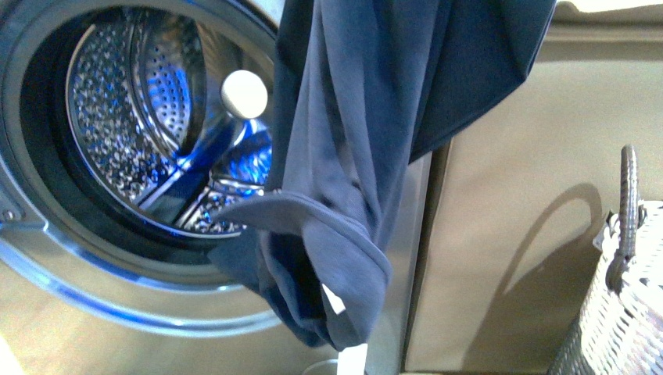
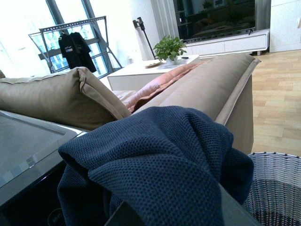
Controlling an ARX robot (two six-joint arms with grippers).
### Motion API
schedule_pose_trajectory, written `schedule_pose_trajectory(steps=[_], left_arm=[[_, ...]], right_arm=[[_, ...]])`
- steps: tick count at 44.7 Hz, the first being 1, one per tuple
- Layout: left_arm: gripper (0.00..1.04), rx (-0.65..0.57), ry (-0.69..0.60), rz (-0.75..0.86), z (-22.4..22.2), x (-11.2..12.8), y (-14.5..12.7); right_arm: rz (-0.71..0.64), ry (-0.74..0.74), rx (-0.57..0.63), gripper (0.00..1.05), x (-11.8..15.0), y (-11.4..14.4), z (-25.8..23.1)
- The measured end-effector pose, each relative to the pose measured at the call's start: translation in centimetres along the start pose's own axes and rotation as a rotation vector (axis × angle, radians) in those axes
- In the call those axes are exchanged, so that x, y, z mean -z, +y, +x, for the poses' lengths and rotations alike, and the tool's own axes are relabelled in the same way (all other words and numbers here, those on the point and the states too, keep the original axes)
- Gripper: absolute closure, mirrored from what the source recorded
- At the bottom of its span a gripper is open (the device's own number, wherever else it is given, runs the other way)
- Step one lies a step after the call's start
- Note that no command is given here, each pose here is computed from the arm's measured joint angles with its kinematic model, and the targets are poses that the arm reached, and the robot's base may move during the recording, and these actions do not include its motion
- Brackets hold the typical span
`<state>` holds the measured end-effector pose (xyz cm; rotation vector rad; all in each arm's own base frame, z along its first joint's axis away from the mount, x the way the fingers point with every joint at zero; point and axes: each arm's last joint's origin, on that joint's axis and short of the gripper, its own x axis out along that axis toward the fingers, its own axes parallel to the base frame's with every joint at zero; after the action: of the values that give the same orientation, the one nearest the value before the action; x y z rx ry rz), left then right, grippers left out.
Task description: Collect clothes from washing machine
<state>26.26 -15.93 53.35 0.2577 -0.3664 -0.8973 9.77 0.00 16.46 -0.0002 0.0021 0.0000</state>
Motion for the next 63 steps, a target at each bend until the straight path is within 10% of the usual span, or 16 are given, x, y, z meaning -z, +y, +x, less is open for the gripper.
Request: schedule_pose_trajectory(steps=[5, 15, 37, 63], left_arm=[[0.94, 0.001, 0.001, 0.0, 0.0, 0.0, 0.0], [0.94, 0.001, 0.001, 0.0, 0.0, 0.0, 0.0], [0.94, 0.0, 0.001, -0.001, 0.0, 0.0, 0.0], [0.94, 0.0, 0.001, 0.0, 0.0, 0.0, 0.0]], right_arm=[[0.012, -0.002, -0.032, 0.07, 0.0, 0.0, 0.0], [0.194, -0.045, -0.523, 0.07, -3.6, -1.3, 1.4], [0.11, -0.055, -0.778, 0.07, -10.6, 0.7, 12.5], [0.062, 0.052, -1.094, 0.07, -11.8, 8.8, 21.4]])
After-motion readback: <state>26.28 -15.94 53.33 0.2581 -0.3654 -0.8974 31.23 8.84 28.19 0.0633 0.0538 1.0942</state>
